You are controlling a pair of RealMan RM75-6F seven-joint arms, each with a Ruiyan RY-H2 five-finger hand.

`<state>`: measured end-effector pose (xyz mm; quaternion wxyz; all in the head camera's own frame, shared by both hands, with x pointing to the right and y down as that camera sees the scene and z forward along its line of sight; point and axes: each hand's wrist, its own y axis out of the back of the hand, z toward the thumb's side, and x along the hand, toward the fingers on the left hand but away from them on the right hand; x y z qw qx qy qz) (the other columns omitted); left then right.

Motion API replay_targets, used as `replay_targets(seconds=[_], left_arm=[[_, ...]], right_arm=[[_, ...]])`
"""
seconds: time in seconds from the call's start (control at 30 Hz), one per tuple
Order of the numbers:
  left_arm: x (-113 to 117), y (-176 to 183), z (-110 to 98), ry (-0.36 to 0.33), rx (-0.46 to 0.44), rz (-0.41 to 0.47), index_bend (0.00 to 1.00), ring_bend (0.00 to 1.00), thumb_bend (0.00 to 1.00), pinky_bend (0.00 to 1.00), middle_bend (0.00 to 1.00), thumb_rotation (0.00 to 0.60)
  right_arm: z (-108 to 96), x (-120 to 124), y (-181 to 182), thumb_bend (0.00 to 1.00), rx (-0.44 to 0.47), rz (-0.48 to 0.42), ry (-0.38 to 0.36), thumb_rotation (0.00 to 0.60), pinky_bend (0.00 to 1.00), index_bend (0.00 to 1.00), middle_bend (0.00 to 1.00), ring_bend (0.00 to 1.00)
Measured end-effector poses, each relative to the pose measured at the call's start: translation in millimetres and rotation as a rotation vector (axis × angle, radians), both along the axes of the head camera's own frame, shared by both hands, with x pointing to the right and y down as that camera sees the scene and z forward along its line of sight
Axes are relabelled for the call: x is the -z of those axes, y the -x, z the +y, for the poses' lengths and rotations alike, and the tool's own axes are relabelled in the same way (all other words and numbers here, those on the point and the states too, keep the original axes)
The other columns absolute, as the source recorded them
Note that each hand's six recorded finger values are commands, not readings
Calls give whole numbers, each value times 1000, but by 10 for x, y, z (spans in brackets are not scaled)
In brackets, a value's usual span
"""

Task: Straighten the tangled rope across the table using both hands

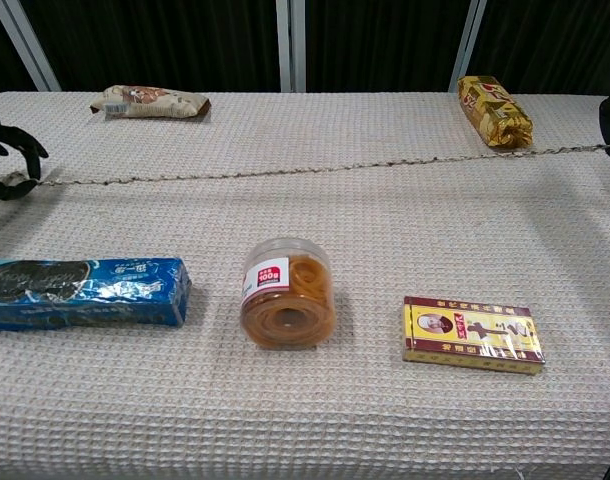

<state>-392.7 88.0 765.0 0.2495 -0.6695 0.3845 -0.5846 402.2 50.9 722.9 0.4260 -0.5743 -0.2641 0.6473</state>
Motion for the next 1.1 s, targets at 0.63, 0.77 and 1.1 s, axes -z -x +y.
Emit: replay_targets(seconds=[0.63,0.77,1.1], left_arm=[[-136,95,68,4,-13,-36,615,146,469,178,232,600],[-143,87,72,3,-20,-35,560,146,463,175,231,600],[-116,30,81,-14,-62,-55,361,145,428,170,208,600]], right_arm=[[238,-375,61,571,13,-4,-5,600,170,652,382,122],[284,-426,60,491,7,-15,-5,600,152,563,347,120],[334,-404,27,260,-9,-34,-17,600,120,303,287,97]])
